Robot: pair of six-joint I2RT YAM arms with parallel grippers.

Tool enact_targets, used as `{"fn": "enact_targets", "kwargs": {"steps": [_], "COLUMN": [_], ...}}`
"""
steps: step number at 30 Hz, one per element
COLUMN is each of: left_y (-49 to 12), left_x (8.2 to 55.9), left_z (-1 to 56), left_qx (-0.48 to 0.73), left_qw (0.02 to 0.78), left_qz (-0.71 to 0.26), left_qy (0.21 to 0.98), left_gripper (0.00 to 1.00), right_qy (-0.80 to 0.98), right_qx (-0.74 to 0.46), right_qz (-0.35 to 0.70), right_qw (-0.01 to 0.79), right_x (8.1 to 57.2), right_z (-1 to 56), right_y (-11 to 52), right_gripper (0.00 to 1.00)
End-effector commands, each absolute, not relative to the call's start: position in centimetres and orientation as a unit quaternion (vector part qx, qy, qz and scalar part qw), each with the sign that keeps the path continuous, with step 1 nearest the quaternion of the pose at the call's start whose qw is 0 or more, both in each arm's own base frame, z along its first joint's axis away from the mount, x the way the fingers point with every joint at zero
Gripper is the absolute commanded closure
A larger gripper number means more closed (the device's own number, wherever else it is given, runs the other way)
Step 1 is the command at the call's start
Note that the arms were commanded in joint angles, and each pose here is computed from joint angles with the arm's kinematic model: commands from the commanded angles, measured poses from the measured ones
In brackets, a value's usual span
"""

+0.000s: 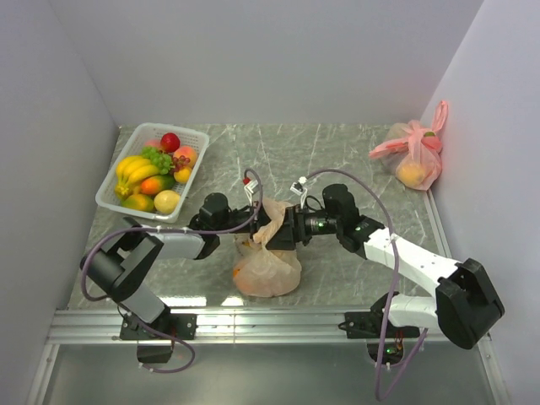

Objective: Place the fake fruits into the plastic bag and tie a complex knot

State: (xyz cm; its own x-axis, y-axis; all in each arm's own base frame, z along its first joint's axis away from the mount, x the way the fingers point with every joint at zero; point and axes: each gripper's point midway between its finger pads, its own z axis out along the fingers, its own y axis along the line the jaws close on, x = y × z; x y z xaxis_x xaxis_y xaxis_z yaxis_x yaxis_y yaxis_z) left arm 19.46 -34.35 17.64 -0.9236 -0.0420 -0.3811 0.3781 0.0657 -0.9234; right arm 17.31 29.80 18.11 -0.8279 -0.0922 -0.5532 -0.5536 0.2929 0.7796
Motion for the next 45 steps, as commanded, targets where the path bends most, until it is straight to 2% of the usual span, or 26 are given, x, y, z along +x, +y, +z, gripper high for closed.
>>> {"fn": "enact_targets", "kwargs": {"steps": [1,6,10,14,17,21,22,24,34,39,45], "left_y": [-36.2,-37.2,-37.2,-36.7,-36.5,-36.6,-36.6,-36.7,-36.7,-36.8,-36.9], "left_x": [20.0,19.5,19.2,18.4,18.1,18.2,18.1,18.2,18.1,18.2,18.1], "left_z": [21.0,23.5,23.7,22.7,22.3,22.4,22.4,22.4,22.1,22.0,22.1], "left_qx": [0.119,0.113,0.115,0.115,0.122,0.126,0.127,0.129,0.128,0.127,0.13], "left_qw": [0.187,0.18,0.172,0.16,0.164,0.165,0.164,0.163,0.163,0.164,0.165], "left_qz": [-0.71,-0.752,-0.761,-0.753,-0.745,-0.744,-0.744,-0.745,-0.741,-0.741,-0.741], "left_qy": [0.668,0.623,0.615,0.628,0.635,0.635,0.635,0.635,0.639,0.639,0.638], "left_gripper": [1.0,1.0,1.0,1.0,1.0,1.0,1.0,1.0,1.0,1.0,1.0], "right_qy": [0.759,0.757,0.746,0.722,0.73,0.75,0.75,0.752,0.768,0.763,0.756], "right_qx": [-0.222,-0.21,-0.206,-0.241,-0.262,-0.281,-0.285,-0.301,-0.285,-0.27,-0.233], "right_qz": [0.562,0.578,0.596,0.611,0.587,0.56,0.558,0.548,0.533,0.546,0.568], "right_qw": [0.242,0.223,0.215,0.217,0.231,0.212,0.213,0.21,0.211,0.216,0.226], "right_x": [18.1,17.9,17.4,16.7,17.6,17.4,17.3,16.9,17.4,17.3,18.3], "right_z": [20.5,20.3,20.7,22.2,22.3,21.4,21.6,21.7,22.3,23.5,24.3], "right_y": [31.4,32.2,32.5,31.9,30.5,28.7,28.5,28.1,25.3,24.3,23.3], "right_gripper": [0.13,0.11,0.11,0.1,0.09,0.09,0.04,0.03,0.0,0.01,0.08]}}
